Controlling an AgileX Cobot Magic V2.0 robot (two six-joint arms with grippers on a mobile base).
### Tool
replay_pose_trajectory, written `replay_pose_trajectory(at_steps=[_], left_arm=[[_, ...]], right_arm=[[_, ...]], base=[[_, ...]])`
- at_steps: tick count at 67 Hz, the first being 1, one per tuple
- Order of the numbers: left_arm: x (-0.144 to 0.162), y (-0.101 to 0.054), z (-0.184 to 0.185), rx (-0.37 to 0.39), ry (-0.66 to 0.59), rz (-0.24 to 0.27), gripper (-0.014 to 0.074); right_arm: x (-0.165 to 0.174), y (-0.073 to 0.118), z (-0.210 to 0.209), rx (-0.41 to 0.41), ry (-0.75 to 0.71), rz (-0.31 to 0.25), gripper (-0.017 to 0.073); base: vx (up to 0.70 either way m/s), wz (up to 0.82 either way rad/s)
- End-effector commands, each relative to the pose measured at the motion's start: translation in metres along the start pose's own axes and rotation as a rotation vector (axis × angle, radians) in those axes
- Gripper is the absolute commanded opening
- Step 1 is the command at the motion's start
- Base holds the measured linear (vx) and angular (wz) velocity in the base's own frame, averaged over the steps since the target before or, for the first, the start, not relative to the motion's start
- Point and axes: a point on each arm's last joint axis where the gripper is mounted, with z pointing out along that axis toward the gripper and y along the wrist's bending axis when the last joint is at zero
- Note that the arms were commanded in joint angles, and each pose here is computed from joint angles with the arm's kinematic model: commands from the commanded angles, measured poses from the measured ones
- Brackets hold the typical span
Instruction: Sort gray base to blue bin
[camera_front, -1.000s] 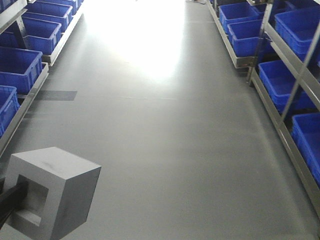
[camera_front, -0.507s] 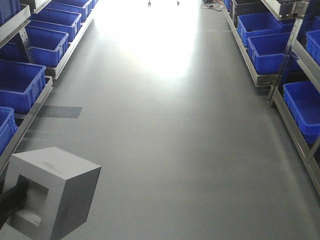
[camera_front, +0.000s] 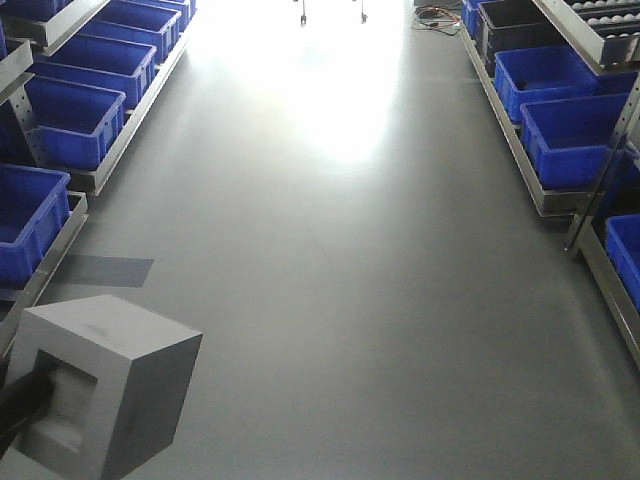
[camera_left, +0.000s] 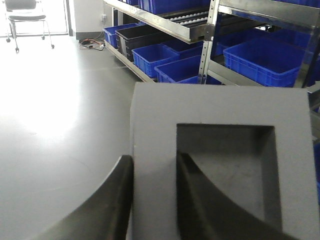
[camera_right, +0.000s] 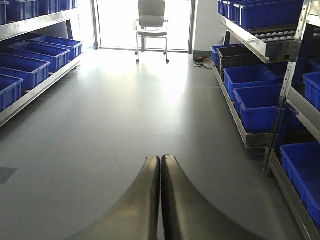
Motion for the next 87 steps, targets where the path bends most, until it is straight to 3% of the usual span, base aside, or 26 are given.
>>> replay_pose_trajectory(at_steps=[1, 87], left_arm=[[-0.0182, -0.0052, -0.0028, 0.050, -0.119, -0.007, -0.0007], [-0.0182, -0.0052, -0.0028, 0.050, -0.119, -0.007, -0.0007]], right_arm=[[-0.0051, -0.0004, -0.0003, 0.007, -0.074, -0.015, -0.0005], [-0.0050, -0.0004, -0.0003, 0.007, -0.073, -0.015, -0.0005]], base=[[0.52, 0.03], [0.50, 0.06]])
